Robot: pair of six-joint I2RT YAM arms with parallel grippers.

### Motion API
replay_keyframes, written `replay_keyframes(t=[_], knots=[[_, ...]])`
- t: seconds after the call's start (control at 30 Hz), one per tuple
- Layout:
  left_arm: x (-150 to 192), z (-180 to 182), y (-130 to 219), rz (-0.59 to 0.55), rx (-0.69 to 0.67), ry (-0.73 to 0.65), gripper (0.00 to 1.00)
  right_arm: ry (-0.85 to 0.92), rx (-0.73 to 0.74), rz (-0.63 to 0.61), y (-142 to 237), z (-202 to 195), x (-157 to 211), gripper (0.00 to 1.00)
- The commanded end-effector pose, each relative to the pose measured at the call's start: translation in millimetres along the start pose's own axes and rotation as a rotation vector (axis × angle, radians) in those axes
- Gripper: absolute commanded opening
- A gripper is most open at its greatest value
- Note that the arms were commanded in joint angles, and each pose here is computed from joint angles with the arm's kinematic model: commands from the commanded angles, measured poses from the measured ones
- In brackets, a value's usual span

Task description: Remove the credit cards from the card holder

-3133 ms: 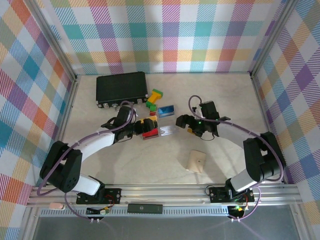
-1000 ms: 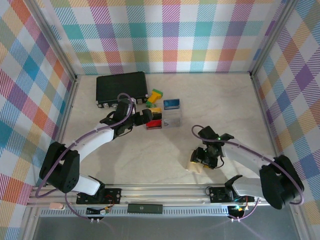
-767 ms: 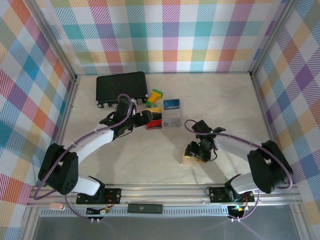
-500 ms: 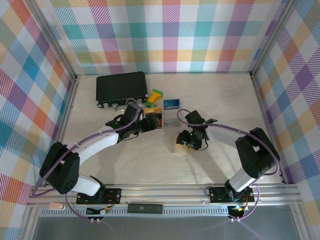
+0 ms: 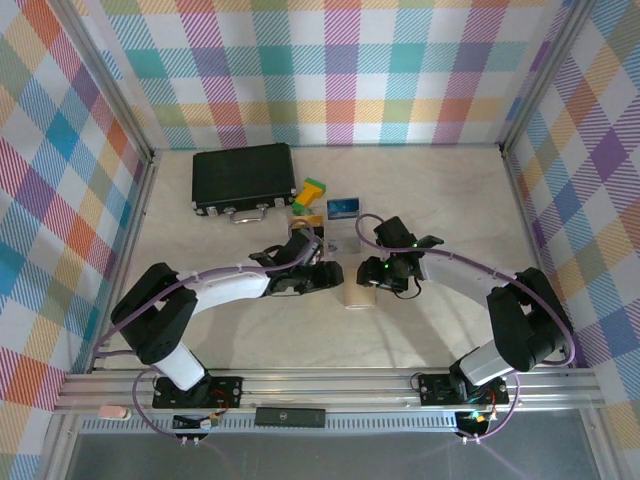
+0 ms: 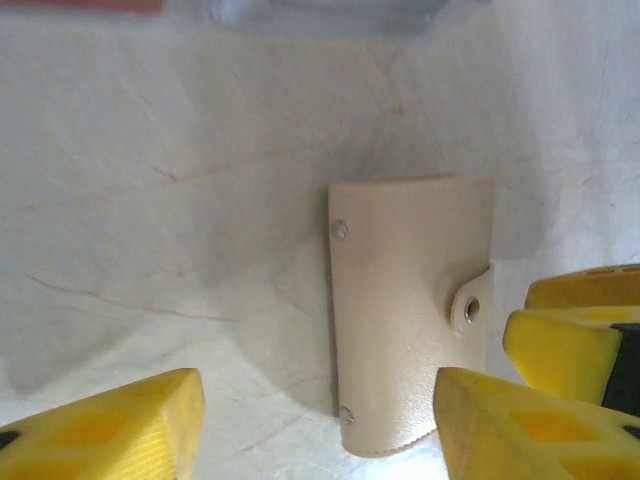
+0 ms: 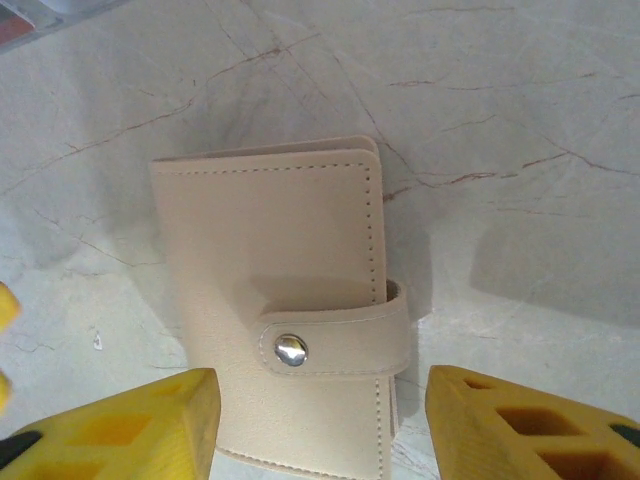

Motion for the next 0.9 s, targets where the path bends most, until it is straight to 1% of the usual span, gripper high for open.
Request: replay_keyframes(t=[0.0, 0.1, 0.2, 0.33, 0.5, 0.7, 0.87], knots=[[-4, -18, -2, 0.017, 0.043, -0.001, 0.57, 0.02, 0.057, 0.026, -6, -10, 6, 0.55], [-3, -20, -8, 0.054, 0.033, -0.024, 0.55, 0.007, 0.065, 0.044, -11, -11, 6, 0.54], [0, -20, -14, 0.083, 0.065, -0.032, 0.52, -0.01, 0.082, 0.049, -17, -15, 7, 0.51], [4, -19, -25, 0.128, 0.067, -0.042, 0.49, -0.037, 0.085, 0.042, -21, -21, 12, 0.49], [7, -16, -36, 0.154, 0.079, -0.02, 0.48, -0.059, 0.063, 0.104, -28, -24, 21, 0.46], [6, -21, -42, 0.165, 0.117, -0.017, 0.46, -0.09, 0.054, 0.134, -35, -32, 26, 0.44], [5, -23, -46, 0.168, 0.132, -0.012, 0.42, -0.1, 0.047, 0.145, -36, -36, 27, 0.42]])
Point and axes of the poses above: each hand's point on the last joint's axis, 136 mm out from that joint toward the fingers, its own y axis back along the fingers, its own z axis along the line the jaws close on, x = y × z, the point moved 7 cm from there along y, back along the fingers, and after that the axes turned 1 degree about -y, right-handed, at the moved point
